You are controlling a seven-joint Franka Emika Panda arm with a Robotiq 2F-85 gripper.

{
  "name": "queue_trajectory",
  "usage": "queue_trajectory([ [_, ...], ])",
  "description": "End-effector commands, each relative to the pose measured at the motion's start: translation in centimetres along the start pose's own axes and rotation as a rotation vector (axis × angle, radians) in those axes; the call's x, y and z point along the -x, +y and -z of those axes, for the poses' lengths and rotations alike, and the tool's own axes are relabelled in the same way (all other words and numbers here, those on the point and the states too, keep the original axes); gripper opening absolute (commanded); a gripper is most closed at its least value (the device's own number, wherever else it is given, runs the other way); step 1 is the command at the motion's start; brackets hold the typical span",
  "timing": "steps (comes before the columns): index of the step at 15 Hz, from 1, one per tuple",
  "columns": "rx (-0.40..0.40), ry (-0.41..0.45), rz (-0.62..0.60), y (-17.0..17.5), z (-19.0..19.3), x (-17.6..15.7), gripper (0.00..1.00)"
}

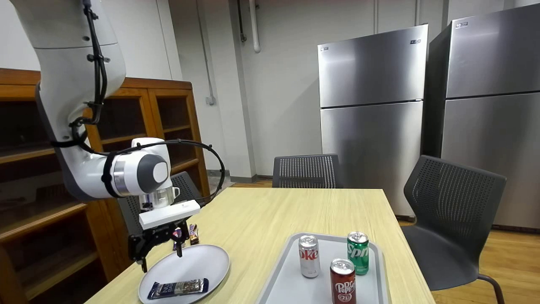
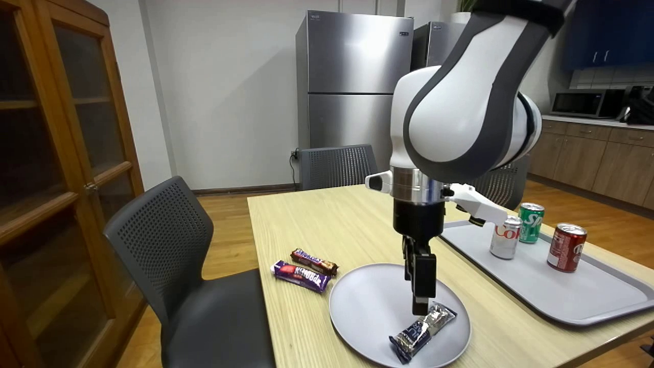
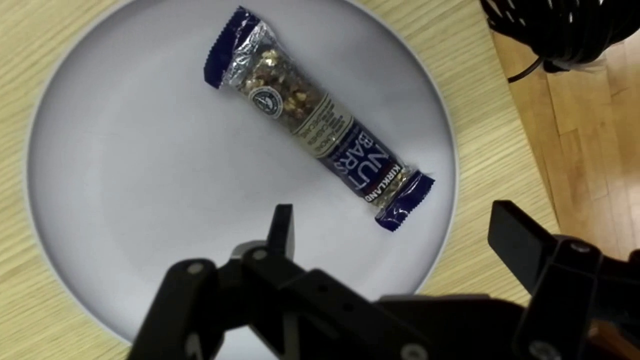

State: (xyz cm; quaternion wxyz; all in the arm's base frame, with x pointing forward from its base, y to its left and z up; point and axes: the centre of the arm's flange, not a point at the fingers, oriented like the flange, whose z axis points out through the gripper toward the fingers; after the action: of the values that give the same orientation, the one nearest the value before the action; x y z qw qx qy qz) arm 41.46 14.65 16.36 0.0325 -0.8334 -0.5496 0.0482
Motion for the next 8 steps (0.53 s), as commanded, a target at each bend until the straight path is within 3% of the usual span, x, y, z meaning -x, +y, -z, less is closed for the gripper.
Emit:
queue_trajectory([
  [1, -0.005, -0.020, 0.062, -1.0, 0.6, 1.3, 1.00],
  [8, 0.070, -0.069, 0.188, -0.4, -1.3, 1.2, 1.00],
])
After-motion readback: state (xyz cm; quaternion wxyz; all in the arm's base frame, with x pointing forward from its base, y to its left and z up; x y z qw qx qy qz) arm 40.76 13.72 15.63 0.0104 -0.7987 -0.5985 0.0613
